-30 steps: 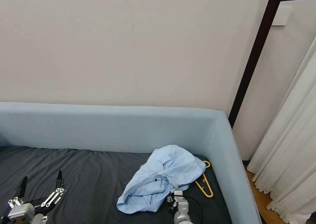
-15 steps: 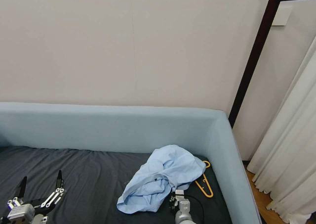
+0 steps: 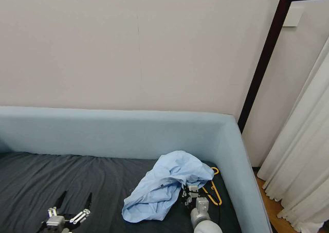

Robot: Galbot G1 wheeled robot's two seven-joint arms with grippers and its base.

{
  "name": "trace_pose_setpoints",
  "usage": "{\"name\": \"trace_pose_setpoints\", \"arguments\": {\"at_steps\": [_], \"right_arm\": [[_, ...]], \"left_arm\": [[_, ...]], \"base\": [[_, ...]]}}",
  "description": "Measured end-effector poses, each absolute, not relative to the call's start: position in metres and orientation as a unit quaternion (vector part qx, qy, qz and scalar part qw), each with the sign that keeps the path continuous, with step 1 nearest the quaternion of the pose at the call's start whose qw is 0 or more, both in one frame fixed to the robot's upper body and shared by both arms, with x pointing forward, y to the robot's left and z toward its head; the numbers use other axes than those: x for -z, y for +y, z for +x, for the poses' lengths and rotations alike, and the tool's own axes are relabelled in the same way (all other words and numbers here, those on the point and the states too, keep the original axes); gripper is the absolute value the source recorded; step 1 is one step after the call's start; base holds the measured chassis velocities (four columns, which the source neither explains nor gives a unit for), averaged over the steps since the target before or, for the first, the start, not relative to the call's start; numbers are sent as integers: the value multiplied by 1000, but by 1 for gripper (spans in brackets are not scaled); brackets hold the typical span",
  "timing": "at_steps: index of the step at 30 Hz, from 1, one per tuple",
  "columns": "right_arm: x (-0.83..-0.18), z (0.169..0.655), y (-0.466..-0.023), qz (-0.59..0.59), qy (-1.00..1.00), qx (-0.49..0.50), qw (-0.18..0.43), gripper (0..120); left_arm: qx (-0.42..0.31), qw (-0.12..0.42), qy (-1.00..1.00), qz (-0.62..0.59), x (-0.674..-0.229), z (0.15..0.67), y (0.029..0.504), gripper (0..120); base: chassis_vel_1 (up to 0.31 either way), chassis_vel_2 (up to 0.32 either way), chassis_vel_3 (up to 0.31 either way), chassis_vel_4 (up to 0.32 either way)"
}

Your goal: Pick up the clothes from the sofa and hang them on the clothes hanger.

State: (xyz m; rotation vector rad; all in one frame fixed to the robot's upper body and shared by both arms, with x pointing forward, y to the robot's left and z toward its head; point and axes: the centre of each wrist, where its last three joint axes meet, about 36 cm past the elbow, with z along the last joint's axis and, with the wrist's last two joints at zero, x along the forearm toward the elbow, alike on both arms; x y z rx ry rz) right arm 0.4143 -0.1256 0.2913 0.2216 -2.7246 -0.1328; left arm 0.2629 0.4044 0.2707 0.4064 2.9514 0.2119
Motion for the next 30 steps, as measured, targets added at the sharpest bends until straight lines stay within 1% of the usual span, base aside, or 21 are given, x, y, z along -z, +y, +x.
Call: {"name": "trace_pose_setpoints", "arguments": {"at_steps": [3,4,6,8,10,12,16,23,30], "right_arm": [[-292,418,-121,83,-975,54,201,0],[-292,418,-121,83,-975,54,201,0],[-294,419,-118,87,-974,57,201,0],[-295,420,-117,90,-974,60,200,0],[-296,421,-115,92,-974,61,200,0],[-299,427,-108,102,-973,62,197,0],[-305,433,-99,116,-973,62,192,0],[-312,435,-97,123,-973,63,185,0],[-314,435,-97,127,-973,59,182,0]], "left_arm": [[-121,61,967,217,-249,287,428,100],[-121,61,967,217,-249,287,428,100],[-138,41,958,248,-232,300,434,100],[-139,23,955,260,-215,309,433,100],[-137,14,955,262,-206,313,432,100],[-125,-2,958,260,-193,313,427,100],[-103,-20,962,252,-181,315,417,100],[-54,-57,972,219,-160,330,386,100],[-4,-84,976,201,-147,329,360,100]], "base": [[0,0,0,0],[0,0,0,0],[0,0,0,0],[0,0,0,0],[0,0,0,0],[0,0,0,0],[0,0,0,0],[0,0,0,0],[0,0,0,0]]}}
